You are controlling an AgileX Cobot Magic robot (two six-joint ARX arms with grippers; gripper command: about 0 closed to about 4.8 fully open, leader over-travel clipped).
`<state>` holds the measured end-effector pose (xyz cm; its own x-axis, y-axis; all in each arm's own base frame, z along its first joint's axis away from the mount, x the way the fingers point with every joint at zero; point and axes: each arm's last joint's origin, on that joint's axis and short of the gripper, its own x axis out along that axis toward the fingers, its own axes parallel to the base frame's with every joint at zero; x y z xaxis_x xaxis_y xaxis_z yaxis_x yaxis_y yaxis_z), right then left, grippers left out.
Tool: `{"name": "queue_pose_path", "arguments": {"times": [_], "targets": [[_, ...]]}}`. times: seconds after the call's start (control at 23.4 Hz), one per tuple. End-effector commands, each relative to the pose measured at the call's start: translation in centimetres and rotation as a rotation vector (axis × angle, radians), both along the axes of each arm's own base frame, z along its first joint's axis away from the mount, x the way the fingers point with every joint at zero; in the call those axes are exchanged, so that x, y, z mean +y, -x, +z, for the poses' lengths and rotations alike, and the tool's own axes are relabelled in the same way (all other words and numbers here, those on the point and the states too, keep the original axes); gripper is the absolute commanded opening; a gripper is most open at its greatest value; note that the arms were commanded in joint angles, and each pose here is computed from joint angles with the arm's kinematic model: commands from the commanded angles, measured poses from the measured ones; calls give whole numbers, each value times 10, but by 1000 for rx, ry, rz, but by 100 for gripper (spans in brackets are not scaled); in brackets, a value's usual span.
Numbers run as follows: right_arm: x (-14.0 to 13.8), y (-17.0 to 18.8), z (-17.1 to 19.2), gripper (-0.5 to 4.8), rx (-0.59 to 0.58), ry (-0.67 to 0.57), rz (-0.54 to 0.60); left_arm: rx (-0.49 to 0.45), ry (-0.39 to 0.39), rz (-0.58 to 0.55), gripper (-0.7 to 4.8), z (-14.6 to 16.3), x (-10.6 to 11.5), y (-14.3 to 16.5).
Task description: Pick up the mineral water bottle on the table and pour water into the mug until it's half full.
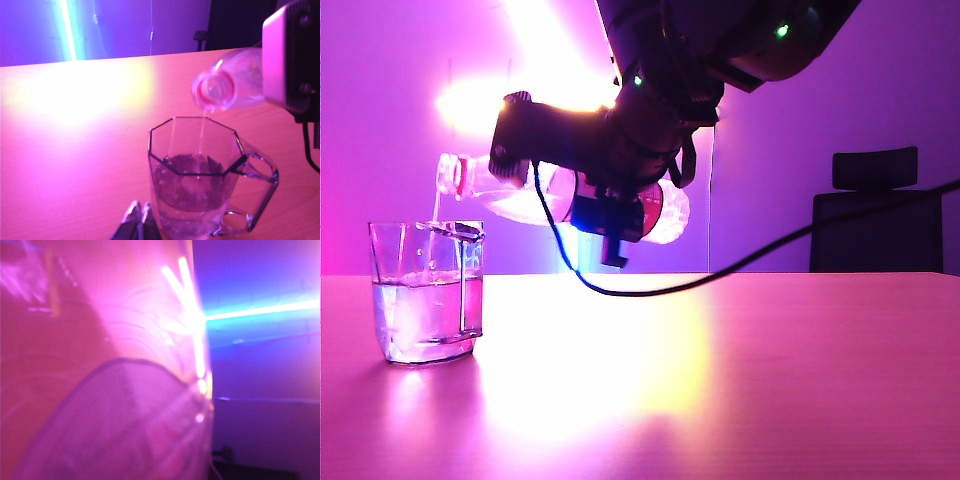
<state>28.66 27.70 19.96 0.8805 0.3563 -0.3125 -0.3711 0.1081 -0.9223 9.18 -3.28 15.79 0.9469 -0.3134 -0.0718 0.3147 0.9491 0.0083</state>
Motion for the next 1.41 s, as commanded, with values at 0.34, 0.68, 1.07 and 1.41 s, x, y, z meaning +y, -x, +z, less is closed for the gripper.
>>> {"name": "queue_pose_path", "arguments": {"times": [0.34, 0.68, 1.07, 1.41], "targets": [[-3, 5, 26, 237, 128, -485, -148, -7, 6, -6, -2, 2, 0, 0], [-33, -2, 23, 228, 392, -905, -272, -7, 6, -5, -2, 2, 0, 0], [-79, 19, -8, 229, 487, -1130, -288, -7, 6, -6, -2, 2, 0, 0], [-115, 44, -38, 229, 486, -1317, -277, -7, 6, -5, -2, 2, 0, 0]]}}
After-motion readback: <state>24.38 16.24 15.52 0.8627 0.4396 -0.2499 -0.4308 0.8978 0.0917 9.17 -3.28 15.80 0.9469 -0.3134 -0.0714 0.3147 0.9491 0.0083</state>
